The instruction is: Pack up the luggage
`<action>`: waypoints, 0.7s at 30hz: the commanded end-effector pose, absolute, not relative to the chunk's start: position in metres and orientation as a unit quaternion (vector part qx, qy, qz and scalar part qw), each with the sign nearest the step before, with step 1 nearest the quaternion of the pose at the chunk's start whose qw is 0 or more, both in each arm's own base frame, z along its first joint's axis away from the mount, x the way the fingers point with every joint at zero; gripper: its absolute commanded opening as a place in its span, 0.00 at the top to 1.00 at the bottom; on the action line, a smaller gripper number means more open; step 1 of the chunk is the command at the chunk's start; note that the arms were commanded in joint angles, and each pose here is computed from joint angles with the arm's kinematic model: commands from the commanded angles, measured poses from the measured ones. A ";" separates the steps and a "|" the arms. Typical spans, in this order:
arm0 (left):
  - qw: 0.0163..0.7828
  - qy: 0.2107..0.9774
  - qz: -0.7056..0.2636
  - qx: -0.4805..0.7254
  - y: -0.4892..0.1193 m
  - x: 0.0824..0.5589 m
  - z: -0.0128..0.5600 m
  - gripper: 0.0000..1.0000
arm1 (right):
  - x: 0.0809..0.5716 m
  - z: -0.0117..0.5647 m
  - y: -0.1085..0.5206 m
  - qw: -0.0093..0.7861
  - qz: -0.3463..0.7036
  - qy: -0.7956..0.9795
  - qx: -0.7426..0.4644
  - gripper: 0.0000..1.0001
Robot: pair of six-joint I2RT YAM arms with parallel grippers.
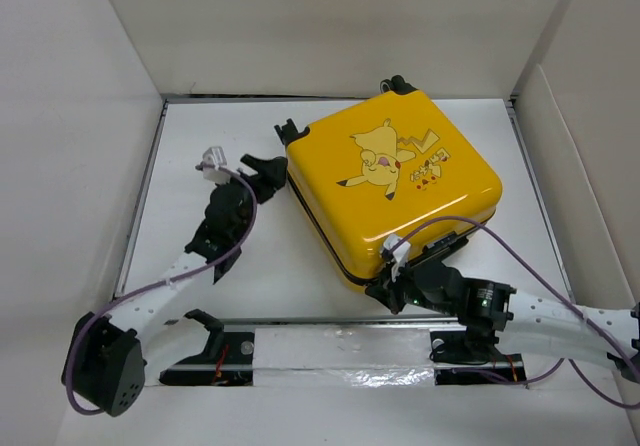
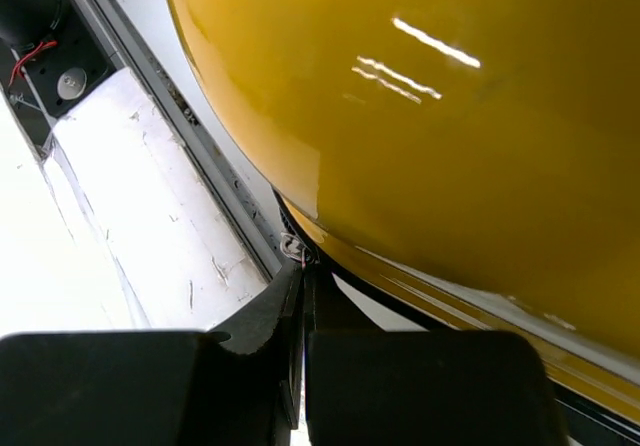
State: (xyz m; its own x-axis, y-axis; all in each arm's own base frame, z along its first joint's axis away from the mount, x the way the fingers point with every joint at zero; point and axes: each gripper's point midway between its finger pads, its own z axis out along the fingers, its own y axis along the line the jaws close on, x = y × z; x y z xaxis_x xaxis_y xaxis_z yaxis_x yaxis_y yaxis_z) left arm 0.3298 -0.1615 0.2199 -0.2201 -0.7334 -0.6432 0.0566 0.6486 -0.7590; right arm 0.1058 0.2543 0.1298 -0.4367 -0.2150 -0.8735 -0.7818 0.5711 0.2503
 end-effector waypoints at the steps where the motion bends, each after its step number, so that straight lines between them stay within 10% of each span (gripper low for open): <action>1: 0.579 0.699 -0.356 -0.223 -0.166 0.363 0.250 0.27 | 0.118 0.178 0.273 0.474 0.376 0.740 -0.295 1.00; 21: 0.514 0.758 -0.351 -0.197 -0.213 0.526 0.224 0.31 | 0.118 0.181 0.274 0.481 0.380 0.728 -0.306 1.00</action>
